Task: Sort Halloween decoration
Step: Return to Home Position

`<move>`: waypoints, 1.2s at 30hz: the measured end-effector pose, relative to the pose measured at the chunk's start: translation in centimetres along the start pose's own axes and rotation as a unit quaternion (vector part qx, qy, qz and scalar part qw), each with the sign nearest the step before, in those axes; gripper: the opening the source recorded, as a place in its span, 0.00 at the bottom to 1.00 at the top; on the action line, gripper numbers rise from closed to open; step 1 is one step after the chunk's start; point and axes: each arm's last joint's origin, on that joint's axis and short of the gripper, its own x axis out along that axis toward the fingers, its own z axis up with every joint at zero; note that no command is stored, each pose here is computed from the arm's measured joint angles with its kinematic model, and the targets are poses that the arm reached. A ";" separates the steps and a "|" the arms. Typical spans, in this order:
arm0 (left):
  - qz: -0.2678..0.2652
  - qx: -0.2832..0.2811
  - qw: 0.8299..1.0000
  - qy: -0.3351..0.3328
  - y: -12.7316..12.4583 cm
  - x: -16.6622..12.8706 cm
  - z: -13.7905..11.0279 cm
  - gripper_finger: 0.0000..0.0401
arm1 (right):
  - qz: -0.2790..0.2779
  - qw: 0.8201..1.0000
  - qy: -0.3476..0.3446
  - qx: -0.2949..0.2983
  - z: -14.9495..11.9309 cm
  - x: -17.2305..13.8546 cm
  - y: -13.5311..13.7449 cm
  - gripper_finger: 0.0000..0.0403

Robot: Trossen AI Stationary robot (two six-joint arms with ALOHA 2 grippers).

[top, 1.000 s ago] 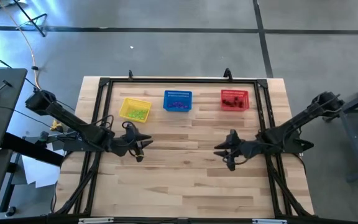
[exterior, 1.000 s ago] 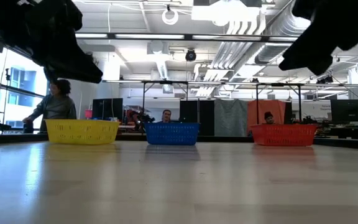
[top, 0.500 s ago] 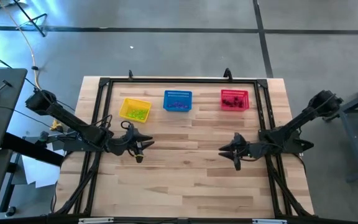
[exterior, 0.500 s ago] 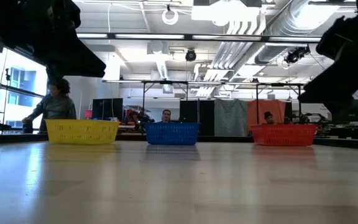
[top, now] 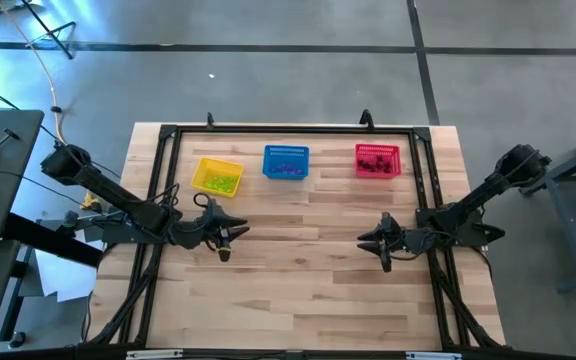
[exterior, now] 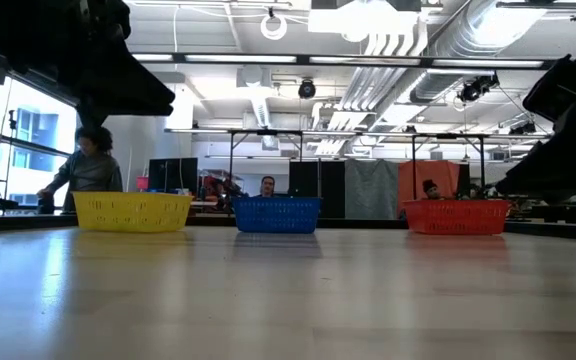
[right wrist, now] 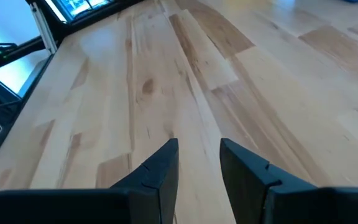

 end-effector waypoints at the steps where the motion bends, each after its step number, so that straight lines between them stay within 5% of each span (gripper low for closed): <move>1: 0.000 0.000 1.000 0.000 0.0 0.0 0.0 0.24 | -0.002 1.000 0.000 -0.001 0.0 0.0 0.0 0.28; 20: -0.026 -0.053 0.998 -0.015 -0.5 -0.1 0.4 0.24 | 0.035 0.998 0.044 -0.001 -0.3 -0.1 0.0 0.28; 30: -0.040 -0.056 0.998 -0.010 -0.9 -0.5 0.1 0.24 | -0.031 0.989 0.138 -0.051 -1.3 -1.4 -2.2 0.28; 36: -0.049 -0.055 0.997 -0.009 -1.2 -0.7 0.0 0.24 | 0.029 0.997 0.066 -0.003 0.5 -2.2 -1.4 0.28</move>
